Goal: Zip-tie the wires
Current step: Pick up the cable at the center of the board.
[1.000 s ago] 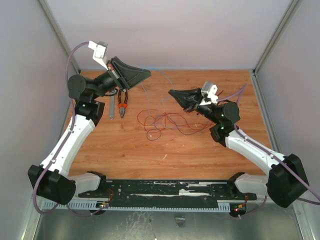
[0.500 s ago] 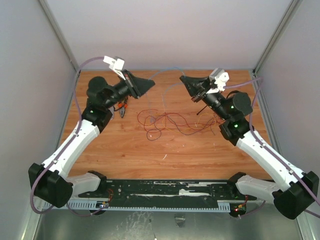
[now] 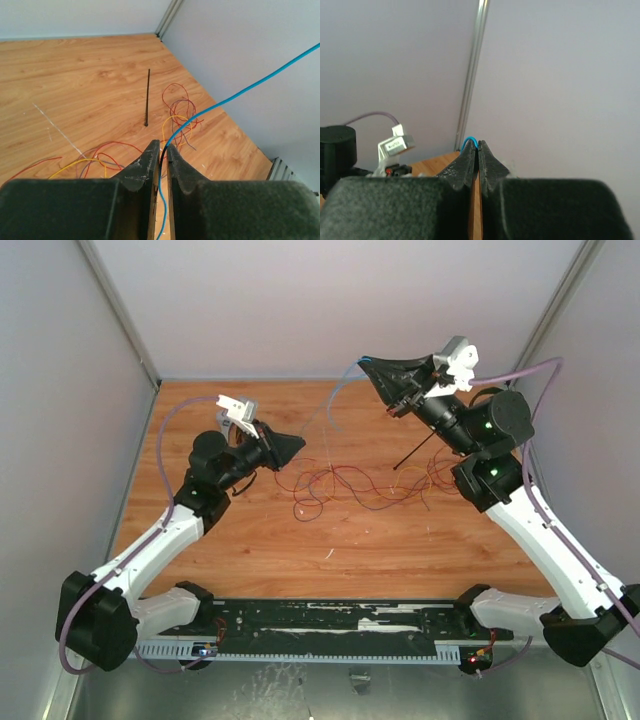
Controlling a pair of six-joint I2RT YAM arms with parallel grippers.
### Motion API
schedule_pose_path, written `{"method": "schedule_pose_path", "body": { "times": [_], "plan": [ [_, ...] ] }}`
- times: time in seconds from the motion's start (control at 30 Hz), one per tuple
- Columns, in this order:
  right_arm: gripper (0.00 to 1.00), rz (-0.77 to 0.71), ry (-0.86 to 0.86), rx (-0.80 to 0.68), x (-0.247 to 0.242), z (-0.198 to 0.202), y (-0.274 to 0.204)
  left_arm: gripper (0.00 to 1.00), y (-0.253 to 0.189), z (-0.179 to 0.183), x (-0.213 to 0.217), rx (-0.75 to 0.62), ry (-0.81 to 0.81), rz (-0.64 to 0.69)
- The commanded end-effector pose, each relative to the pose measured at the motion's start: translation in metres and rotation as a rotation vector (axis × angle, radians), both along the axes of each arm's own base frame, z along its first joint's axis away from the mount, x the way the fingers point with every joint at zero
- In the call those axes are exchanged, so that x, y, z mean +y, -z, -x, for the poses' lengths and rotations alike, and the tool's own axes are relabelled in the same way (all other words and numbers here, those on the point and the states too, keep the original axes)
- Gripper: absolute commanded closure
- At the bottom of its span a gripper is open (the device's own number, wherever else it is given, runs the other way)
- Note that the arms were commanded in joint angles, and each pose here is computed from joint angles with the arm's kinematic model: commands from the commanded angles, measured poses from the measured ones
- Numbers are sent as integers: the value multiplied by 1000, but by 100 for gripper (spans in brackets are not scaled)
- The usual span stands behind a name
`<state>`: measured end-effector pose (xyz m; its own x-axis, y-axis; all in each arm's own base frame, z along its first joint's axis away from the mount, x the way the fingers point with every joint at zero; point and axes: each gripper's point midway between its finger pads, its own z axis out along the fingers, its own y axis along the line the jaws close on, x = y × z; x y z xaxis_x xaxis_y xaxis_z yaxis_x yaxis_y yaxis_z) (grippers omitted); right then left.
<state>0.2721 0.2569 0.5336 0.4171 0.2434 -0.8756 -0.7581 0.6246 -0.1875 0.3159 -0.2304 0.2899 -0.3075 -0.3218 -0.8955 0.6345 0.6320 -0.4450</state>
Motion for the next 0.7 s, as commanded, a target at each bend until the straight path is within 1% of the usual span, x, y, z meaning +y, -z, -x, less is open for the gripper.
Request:
{"method": "schedule_pose_path", "body": {
  "times": [0.0, 0.13, 0.23, 0.37, 0.67],
  "plan": [
    [100, -13, -54, -35, 10, 10, -24, 84, -18, 1, -1, -97, 0, 36],
    [100, -41, -66, -81, 9, 16, -52, 85, -2, -1, -1, -80, -8, 31],
    [100, -53, -99, -100, 13, 21, -64, 87, 10, -3, 0, -63, -20, 35],
    [100, -68, -121, -130, 16, 25, -81, 88, 23, -8, 3, -46, -48, 29],
    [100, -97, -114, -201, 10, 33, -116, 91, 39, -30, 15, -61, -163, -11]
  ]
}}
